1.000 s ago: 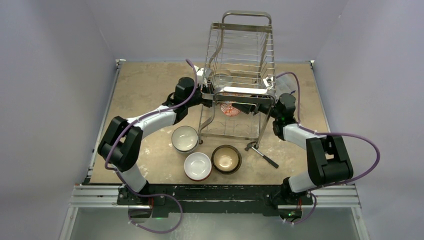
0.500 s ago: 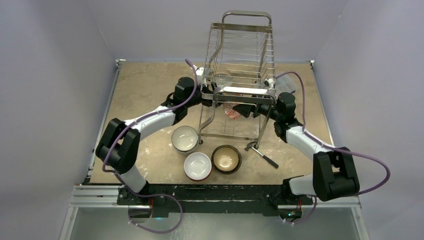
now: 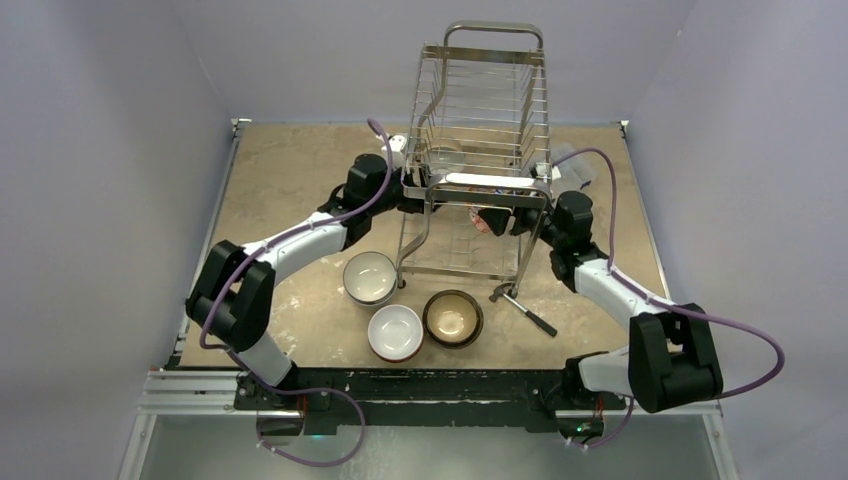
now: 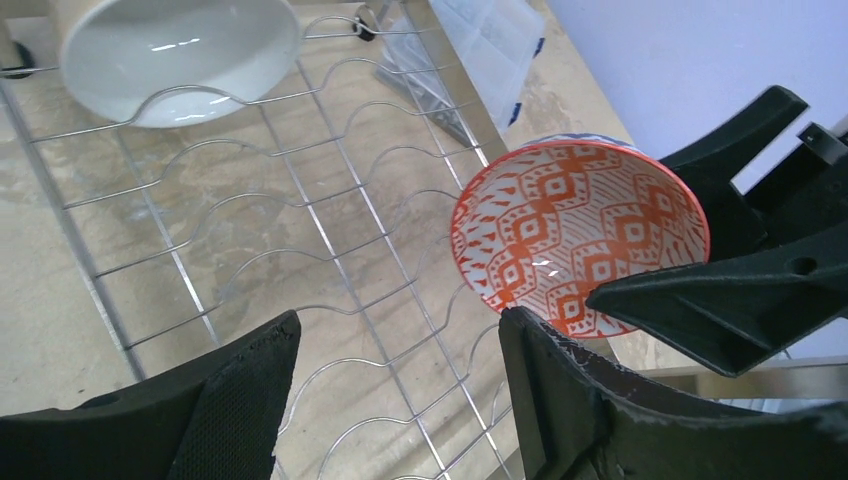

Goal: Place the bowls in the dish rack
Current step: Pick up the bowl from the center of the board, then adjust the dish rack at the center of the board.

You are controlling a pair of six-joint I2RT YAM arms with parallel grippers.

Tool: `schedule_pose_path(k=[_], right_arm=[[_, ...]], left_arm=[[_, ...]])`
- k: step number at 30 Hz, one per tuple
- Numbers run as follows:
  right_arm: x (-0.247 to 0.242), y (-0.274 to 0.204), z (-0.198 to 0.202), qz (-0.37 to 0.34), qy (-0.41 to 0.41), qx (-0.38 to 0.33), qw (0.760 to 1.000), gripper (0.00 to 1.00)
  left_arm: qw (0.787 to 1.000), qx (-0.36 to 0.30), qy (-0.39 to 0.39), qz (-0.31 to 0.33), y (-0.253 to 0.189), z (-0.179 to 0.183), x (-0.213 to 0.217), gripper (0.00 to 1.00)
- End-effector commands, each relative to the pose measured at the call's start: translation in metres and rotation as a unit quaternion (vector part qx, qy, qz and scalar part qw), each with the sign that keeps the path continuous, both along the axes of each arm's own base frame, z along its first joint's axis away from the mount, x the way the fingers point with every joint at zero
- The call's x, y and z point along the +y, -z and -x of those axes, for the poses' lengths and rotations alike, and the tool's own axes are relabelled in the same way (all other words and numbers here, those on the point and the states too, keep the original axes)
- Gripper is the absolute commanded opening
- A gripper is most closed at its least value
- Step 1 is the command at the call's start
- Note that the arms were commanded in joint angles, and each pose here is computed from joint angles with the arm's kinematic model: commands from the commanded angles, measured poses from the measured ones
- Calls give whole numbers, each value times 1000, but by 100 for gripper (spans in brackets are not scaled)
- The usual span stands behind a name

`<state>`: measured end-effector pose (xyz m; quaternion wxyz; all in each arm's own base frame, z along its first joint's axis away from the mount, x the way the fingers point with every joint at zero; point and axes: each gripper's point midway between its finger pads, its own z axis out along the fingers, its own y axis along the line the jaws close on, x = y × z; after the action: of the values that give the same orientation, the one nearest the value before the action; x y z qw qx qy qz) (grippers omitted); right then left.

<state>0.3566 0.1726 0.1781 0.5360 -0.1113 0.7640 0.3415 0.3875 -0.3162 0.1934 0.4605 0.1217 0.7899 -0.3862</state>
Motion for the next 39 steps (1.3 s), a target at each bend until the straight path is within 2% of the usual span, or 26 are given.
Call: schedule_pose_path(k=[1, 17, 26, 39], right_arm=[[-10, -60, -17, 16, 25, -159, 987, 0], [-47, -60, -59, 103, 99, -223, 964, 0], [-56, -55, -69, 121, 102, -245, 956, 0], [-55, -57, -69, 156, 81, -304, 937, 0]], left_arm=[[998, -44, -45, 10, -36, -15, 22, 72], [997, -39, -64, -11, -33, -21, 34, 70], [988, 12, -137, -72, -1, -38, 58, 71], [976, 85, -152, -129, 58, -42, 65, 65]])
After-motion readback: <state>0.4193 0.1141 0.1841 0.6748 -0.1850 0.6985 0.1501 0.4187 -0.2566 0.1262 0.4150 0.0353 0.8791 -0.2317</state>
